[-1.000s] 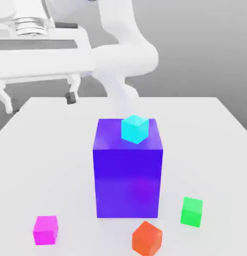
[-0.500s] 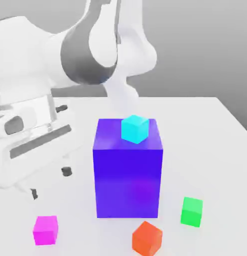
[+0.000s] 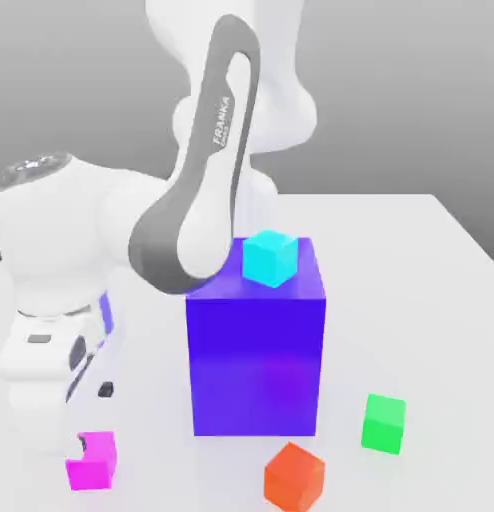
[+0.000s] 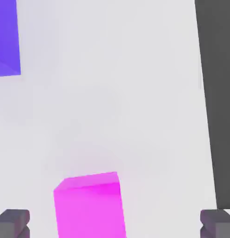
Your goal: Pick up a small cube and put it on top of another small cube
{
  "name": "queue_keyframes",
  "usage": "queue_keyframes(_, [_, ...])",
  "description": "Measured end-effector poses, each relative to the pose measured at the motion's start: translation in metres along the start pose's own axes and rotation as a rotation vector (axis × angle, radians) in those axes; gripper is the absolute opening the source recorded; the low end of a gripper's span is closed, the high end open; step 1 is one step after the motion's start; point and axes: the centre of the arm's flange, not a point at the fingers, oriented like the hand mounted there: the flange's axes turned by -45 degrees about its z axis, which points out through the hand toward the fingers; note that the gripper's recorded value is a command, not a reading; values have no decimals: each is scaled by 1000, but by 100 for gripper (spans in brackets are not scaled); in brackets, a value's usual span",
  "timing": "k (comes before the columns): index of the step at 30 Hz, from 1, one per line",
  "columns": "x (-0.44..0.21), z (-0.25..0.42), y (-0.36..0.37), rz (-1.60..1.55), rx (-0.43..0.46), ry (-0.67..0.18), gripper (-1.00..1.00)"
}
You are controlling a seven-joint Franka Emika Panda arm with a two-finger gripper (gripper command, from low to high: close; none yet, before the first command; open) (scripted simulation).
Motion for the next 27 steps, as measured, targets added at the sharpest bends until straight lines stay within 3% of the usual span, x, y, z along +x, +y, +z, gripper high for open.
queue_keyframes(7, [-5, 64, -3, -40, 10, -18, 0])
queue_keyframes(8, [-5, 69, -4, -40, 12, -18, -100])
queue_keyframes(15, [-5, 67, -3, -51, 13, -19, -100])
queue_keyframes(22, [-2, 3, 4, -21, -2, -7, -100])
queue_keyframes(27, [65, -29, 39, -26, -40, 41, -100])
